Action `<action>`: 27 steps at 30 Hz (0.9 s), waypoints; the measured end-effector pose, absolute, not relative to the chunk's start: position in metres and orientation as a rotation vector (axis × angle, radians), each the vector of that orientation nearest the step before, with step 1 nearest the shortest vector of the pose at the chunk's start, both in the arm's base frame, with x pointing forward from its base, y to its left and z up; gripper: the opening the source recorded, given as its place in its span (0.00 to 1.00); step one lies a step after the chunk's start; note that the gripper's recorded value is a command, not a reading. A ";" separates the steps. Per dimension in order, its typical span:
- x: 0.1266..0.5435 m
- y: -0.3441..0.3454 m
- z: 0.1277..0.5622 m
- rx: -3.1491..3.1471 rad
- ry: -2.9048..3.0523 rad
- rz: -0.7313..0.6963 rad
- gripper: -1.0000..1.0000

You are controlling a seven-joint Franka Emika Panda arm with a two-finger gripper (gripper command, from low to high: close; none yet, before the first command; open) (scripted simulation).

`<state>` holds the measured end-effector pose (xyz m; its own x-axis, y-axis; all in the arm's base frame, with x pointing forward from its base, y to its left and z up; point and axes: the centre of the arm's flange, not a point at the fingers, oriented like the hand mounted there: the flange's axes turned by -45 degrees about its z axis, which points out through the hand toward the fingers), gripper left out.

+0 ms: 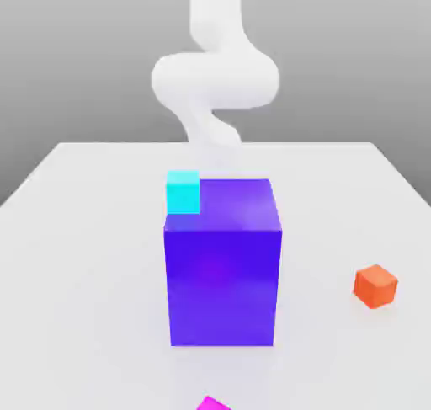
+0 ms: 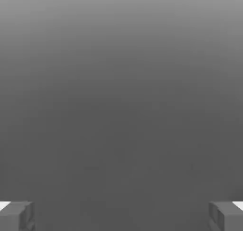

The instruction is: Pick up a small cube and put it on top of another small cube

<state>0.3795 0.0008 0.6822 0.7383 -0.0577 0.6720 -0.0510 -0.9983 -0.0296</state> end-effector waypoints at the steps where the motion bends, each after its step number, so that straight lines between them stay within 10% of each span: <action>1: 0.393 0.001 0.669 -2.933 0.122 -1.090 0.50; 14: 0.516 -0.003 0.475 -3.027 0.488 -0.604 0.50; 27: 0.545 -0.006 0.243 -3.017 0.850 -0.109 0.50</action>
<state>0.5448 -0.0056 0.2434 0.8508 -0.5214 0.0656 -0.5210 -0.8532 -0.0239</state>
